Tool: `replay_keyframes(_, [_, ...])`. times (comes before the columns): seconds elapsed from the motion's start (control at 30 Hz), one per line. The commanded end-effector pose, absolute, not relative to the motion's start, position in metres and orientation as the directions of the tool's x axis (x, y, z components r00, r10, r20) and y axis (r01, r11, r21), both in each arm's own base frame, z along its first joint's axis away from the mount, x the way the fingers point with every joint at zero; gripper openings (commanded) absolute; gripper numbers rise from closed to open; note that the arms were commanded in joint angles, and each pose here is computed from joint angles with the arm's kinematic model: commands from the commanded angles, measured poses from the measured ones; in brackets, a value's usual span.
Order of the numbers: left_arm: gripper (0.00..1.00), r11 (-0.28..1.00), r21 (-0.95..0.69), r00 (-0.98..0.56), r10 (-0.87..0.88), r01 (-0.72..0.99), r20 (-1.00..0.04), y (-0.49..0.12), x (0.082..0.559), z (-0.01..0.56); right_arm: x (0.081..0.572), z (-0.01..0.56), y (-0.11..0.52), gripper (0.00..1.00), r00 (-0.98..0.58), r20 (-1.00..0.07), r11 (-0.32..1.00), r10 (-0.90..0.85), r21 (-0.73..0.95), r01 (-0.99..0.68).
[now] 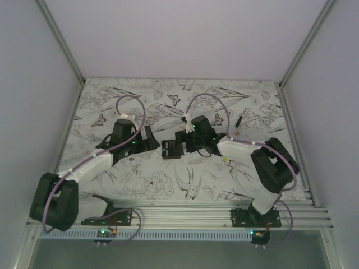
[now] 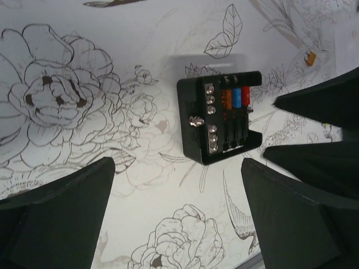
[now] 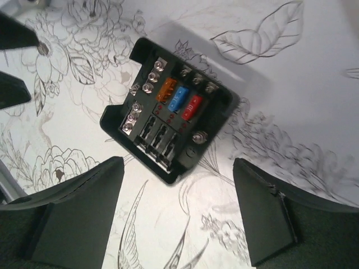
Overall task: Snap on the fuse box
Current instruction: Move the fuse box base at the center of the board.
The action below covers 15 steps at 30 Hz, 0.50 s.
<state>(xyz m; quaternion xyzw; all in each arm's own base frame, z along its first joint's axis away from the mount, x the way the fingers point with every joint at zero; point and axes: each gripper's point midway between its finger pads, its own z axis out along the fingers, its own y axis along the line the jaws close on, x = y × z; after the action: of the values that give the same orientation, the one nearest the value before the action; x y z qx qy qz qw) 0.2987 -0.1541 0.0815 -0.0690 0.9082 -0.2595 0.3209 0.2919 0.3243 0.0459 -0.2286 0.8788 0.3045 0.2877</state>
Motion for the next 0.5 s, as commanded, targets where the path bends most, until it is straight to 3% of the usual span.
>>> replay_keyframes(0.0, [1.0,0.855,-0.518,-0.781,-0.313,0.015,-0.54,-0.151,0.283,0.081,0.3,0.081,0.286,0.85,-0.707,-0.676,0.821,-0.205,0.275,-0.5])
replay_keyframes(0.2, [1.0,0.871,-0.489,-0.802,-0.262,0.042,-0.536,-0.154,0.271,0.068,0.285,0.087,0.187,0.87,-0.796,-0.596,0.98,-0.101,0.081,-0.184])
replay_keyframes(0.47, [1.0,0.865,-0.467,-0.811,-0.137,0.181,-0.569,-0.181,0.269,0.075,0.263,0.083,0.117,0.86,-0.806,-0.575,0.99,0.14,0.08,0.115])
